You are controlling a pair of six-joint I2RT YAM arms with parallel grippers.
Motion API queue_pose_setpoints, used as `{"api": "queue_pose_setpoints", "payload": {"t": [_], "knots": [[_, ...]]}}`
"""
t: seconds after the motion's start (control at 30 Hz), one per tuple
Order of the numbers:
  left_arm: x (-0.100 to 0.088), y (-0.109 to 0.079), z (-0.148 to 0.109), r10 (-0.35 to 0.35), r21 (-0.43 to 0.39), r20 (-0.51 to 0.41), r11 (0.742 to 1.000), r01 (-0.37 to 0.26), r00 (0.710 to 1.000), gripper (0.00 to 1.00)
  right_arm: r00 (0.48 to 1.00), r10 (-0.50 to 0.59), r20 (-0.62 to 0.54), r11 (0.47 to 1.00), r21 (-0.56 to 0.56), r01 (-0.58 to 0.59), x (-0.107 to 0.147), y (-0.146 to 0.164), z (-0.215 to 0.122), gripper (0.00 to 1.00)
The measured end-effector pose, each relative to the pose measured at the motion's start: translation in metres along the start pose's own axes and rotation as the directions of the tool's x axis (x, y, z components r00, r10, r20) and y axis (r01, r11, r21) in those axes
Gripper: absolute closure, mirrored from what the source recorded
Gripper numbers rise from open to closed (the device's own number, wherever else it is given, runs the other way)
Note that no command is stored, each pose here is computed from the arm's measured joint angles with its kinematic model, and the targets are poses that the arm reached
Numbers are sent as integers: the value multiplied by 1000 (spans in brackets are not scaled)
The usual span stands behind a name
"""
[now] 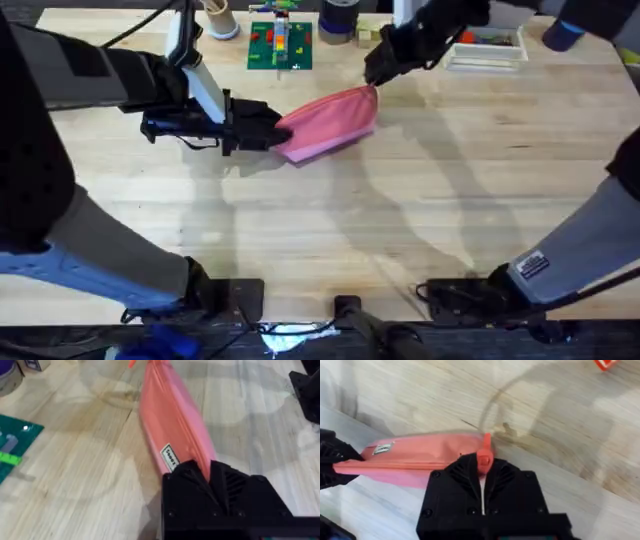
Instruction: Unzip the bag, pick up the pens from the table one at a time and place them inside, then zip the bag closed.
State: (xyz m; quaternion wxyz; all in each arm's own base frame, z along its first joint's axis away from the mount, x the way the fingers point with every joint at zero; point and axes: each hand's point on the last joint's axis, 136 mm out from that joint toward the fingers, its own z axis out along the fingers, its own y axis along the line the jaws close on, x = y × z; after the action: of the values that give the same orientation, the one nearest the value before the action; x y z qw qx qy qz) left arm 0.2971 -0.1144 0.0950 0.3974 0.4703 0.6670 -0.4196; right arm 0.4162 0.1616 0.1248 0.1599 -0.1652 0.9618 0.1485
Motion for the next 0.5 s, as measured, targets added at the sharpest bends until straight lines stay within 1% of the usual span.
{"api": "queue_pose_setpoints", "payload": {"t": [0.1,0.33,0.5], "knots": [[-1,0,2,9,4,-1,1000,-9,1000,957,1000,8,4,1000,-3,-8,-1,-3,-1,970],[0,-1,1,3,5,-1,1000,-3,1000,957,1000,19,-2,1000,-5,-19,1,-6,-2,970],[1,-1,1,3,4,-6,1000,-3,1000,957,999,35,-3,999,3,-35,9,-17,10,968]]}}
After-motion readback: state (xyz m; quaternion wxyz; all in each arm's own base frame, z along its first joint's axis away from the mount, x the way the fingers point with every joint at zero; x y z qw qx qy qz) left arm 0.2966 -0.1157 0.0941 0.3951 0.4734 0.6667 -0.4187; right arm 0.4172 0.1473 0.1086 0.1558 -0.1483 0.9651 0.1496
